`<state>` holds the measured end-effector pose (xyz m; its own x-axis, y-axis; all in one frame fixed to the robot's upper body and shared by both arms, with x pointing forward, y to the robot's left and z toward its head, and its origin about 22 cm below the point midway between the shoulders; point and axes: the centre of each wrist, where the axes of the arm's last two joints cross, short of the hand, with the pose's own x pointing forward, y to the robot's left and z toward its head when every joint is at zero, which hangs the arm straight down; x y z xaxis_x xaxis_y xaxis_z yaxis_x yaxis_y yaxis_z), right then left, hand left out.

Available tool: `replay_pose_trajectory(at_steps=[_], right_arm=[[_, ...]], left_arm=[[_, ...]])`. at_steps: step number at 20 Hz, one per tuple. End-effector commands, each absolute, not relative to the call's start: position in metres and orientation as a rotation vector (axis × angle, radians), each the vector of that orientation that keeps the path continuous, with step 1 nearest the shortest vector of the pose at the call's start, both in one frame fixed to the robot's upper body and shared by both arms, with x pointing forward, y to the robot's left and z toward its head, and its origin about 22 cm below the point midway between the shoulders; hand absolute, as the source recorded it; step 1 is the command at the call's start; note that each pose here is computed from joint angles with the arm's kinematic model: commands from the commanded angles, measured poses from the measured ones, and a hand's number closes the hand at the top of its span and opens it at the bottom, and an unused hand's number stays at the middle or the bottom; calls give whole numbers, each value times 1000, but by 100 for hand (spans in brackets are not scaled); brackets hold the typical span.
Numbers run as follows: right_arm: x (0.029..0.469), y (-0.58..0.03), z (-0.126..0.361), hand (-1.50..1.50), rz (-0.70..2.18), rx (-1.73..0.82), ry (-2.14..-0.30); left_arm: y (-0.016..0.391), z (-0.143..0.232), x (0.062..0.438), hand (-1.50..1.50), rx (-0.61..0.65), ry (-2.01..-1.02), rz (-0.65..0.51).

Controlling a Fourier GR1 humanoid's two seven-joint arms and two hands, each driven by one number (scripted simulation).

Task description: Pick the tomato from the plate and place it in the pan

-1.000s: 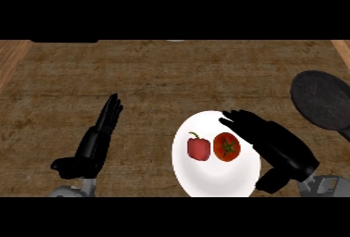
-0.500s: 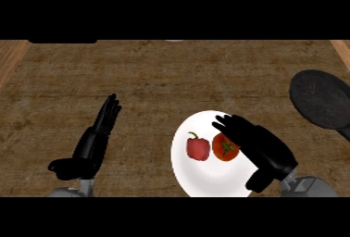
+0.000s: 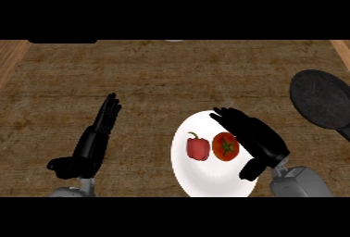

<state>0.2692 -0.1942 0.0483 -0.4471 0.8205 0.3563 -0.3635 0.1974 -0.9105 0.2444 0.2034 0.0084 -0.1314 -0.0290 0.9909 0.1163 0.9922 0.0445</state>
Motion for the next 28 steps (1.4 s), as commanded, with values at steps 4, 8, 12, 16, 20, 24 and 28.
replay_pose_trajectory(at_steps=[4, 8, 12, 16, 20, 24, 28], right_arm=[[283, -161, 28, -150, 1492, -478, -1389], [291, -174, 25, -150, 1491, -463, -1358], [292, -181, -7, 150, 1704, -481, -1317], [294, -190, -3, 150, 1703, -535, -1340], [295, -199, -23, 150, 1685, -558, -1406], [285, -189, 10, 150, 1619, -621, -1551], [286, -201, 13, 150, 1471, -743, -1686]], left_arm=[[204, 14, 243, 0, -64, -1703, -121], [215, -8, 238, 0, -65, -1695, -134], [193, 6, 244, 0, -53, -1689, -144], [209, 6, 231, 0, -79, -1679, -139], [211, -5, 242, 0, -75, -1686, -133], [206, 6, 242, 0, -58, -1687, -135], [208, 13, 242, 0, -80, -1698, -120]])
